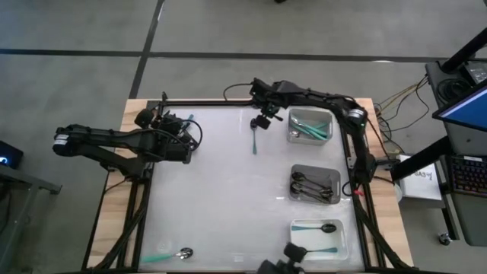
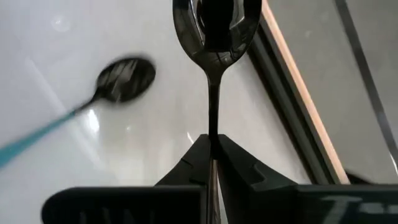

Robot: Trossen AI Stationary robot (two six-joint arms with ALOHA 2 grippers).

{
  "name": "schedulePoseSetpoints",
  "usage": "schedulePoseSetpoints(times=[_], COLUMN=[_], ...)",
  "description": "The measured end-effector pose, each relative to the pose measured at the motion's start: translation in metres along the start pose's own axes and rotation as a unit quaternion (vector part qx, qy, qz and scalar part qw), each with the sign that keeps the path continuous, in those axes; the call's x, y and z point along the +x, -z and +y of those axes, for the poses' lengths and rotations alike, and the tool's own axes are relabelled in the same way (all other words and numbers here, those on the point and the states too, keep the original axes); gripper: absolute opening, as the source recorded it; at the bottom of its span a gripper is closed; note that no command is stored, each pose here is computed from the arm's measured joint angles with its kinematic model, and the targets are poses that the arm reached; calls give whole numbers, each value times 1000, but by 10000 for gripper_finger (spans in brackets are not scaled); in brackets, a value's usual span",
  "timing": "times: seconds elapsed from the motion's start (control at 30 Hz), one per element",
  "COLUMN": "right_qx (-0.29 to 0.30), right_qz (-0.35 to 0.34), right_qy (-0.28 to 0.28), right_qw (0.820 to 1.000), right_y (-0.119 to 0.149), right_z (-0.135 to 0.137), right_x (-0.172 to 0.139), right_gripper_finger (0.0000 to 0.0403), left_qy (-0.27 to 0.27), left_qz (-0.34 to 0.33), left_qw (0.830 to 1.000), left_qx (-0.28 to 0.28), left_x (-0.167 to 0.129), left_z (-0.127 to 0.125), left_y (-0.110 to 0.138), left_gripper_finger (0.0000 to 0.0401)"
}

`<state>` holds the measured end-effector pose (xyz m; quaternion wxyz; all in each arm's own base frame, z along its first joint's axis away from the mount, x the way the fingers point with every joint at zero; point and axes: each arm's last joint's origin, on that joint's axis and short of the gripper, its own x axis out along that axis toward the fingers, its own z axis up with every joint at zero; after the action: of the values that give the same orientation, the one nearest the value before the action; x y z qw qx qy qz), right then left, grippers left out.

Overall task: Sort silverware by color (type)
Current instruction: Put the black spoon into the black bin

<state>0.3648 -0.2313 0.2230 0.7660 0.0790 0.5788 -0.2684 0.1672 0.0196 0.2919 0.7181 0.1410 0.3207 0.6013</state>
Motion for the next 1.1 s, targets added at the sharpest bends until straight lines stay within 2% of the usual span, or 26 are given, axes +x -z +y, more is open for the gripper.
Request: schedulePoseSetpoints(times=[0.13, 0.27, 0.5, 0.67, 0.77, 0.9, 1.1], right_qx=[-2, 6, 17, 23, 9, -7, -26], right_qz=[23, 26, 59, 82, 57, 24, 62], right_qy=[-25, -62, -144, -181, -209, -253, -250], right_qw=[999, 998, 988, 980, 976, 967, 966], right_y=[17, 40, 115, 182, 211, 237, 265], right_z=[-1, 11, 53, 84, 101, 123, 138], right_x=[-50, -98, -153, -168, -173, -170, -159], right_gripper_finger=[9, 9, 9, 9, 9, 9, 9], left_qy=[0, 0, 0, -1, -7, -9, -14], left_qz=[0, 0, 1, 0, -7, -10, -17], left_qw=[1000, 1000, 1000, 1000, 1000, 1000, 999], left_qx=[1, 0, -1, 0, -1, -14, -34], left_x=[0, 0, 0, 0, 0, 0, 0], left_z=[0, 0, 0, 0, 0, 0, 0], left_y=[0, 0, 0, 0, 0, 0, -1], left_gripper_finger=[80, 80, 80, 80, 80, 80, 80])
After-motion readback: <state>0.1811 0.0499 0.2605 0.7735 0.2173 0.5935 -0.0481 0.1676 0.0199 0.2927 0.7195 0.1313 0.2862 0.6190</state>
